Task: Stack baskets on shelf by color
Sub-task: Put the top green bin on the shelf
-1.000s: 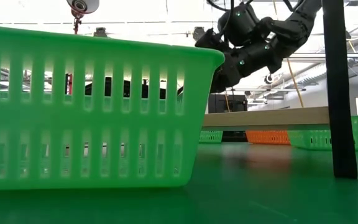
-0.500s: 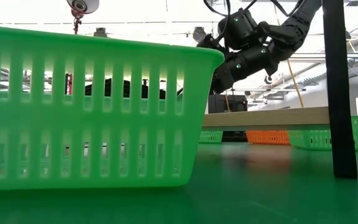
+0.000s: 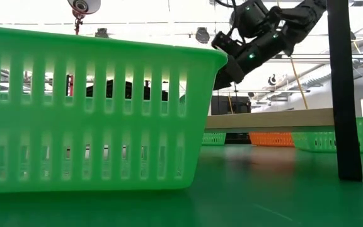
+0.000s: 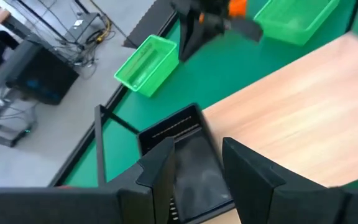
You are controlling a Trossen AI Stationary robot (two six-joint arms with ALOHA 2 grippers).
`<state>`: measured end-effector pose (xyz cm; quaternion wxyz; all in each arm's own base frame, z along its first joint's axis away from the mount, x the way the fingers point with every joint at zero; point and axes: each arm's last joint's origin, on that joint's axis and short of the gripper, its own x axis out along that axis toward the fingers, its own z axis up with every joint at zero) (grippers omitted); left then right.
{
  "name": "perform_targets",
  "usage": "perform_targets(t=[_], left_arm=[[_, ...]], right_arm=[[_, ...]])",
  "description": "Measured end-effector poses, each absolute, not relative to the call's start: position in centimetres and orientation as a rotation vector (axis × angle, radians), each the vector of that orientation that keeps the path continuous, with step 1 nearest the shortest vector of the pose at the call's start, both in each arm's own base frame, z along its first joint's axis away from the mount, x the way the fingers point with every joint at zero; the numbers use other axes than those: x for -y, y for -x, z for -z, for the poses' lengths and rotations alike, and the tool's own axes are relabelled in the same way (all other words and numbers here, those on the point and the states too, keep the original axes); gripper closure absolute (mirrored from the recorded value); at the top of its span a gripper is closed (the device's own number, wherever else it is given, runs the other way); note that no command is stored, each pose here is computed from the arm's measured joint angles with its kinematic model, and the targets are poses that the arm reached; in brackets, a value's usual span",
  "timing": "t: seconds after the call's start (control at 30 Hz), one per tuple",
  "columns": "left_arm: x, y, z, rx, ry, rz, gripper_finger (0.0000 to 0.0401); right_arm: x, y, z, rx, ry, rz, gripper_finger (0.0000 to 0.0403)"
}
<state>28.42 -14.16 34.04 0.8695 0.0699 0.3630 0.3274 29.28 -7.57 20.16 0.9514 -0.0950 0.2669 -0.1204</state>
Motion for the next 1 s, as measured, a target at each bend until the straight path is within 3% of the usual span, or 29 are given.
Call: perform_targets(t=[0.23,0.47,0.83,1.0], left_arm=[[13.3,-28.9,-33.5,-0.789,-0.171,-0.697,0.0263],[12.1,-29.4,-33.5,-0.812,-0.2,-0.716,0.0263],[9.7,-30.3,-33.5,-0.845,-0.212,-0.771,0.0263],[9.0,-30.7,-33.5,-0.854,-0.227,-0.777,0.0263]], right_arm=[[11.1,-26.2,-20.6,-0.687,0.151,0.417,0.0388],[15.5,-25.0,-19.3,-0.707,0.144,0.423,0.0379],[17.5,-26.4,-17.8,-0.783,0.144,0.395,0.0266],[17.8,-26.7,-16.3,-0.829,0.139,0.412,0.0235]])
